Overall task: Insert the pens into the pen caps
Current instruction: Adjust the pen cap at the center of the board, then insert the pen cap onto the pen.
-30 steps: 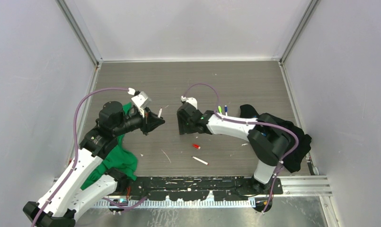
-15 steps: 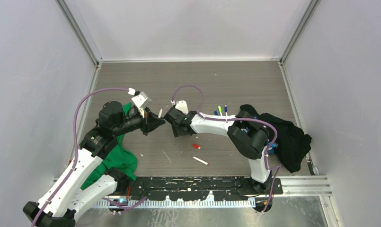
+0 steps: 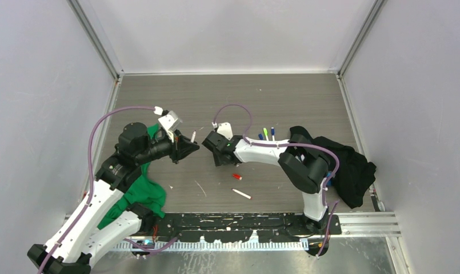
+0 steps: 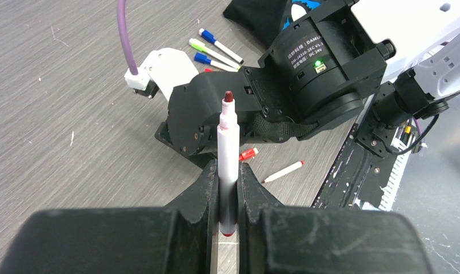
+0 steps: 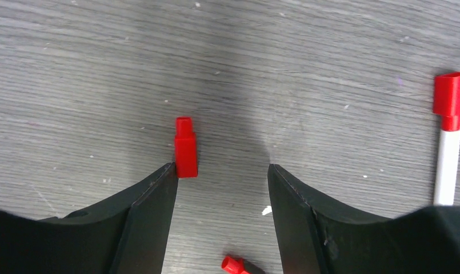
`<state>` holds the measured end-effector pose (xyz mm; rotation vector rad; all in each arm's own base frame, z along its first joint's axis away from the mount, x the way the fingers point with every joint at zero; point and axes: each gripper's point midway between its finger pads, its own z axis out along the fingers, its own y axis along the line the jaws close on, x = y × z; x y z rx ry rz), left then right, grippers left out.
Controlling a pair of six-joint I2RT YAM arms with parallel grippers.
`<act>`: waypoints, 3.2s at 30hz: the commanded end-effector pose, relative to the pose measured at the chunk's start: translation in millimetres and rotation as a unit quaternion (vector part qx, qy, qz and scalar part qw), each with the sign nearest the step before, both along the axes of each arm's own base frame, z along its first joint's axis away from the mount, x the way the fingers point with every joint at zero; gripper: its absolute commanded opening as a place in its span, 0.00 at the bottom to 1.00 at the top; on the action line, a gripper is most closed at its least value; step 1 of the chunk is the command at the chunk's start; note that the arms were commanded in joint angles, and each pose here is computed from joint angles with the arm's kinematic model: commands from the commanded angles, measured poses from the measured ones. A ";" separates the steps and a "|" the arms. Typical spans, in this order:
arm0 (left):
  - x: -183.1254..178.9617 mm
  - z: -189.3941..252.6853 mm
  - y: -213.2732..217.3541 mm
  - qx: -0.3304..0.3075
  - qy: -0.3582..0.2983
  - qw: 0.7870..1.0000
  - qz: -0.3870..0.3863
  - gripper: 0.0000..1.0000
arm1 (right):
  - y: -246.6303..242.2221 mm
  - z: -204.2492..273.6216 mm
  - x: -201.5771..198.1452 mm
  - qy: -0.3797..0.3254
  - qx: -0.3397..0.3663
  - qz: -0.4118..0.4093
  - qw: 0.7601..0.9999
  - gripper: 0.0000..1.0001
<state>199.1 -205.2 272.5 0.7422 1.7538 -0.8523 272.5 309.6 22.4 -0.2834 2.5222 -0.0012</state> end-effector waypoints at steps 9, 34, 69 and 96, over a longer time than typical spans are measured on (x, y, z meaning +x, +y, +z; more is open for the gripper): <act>-2.6 29.4 -4.7 -0.031 -0.042 0.999 -0.013 0.00 | -41.8 20.6 22.3 -0.024 -0.026 -0.039 0.999 0.65; -2.9 30.5 -2.7 -0.029 -0.049 0.998 -0.010 0.00 | -9.2 27.7 61.7 -0.030 0.028 -0.008 0.999 0.63; -4.4 32.3 -2.2 -0.031 -0.053 0.998 -0.011 0.00 | 24.9 13.3 50.3 0.063 0.029 0.094 0.993 0.34; -40.3 66.7 -48.7 -0.192 -0.006 0.965 -0.180 0.00 | 31.4 356.6 4.0 -0.252 0.542 0.194 0.778 0.01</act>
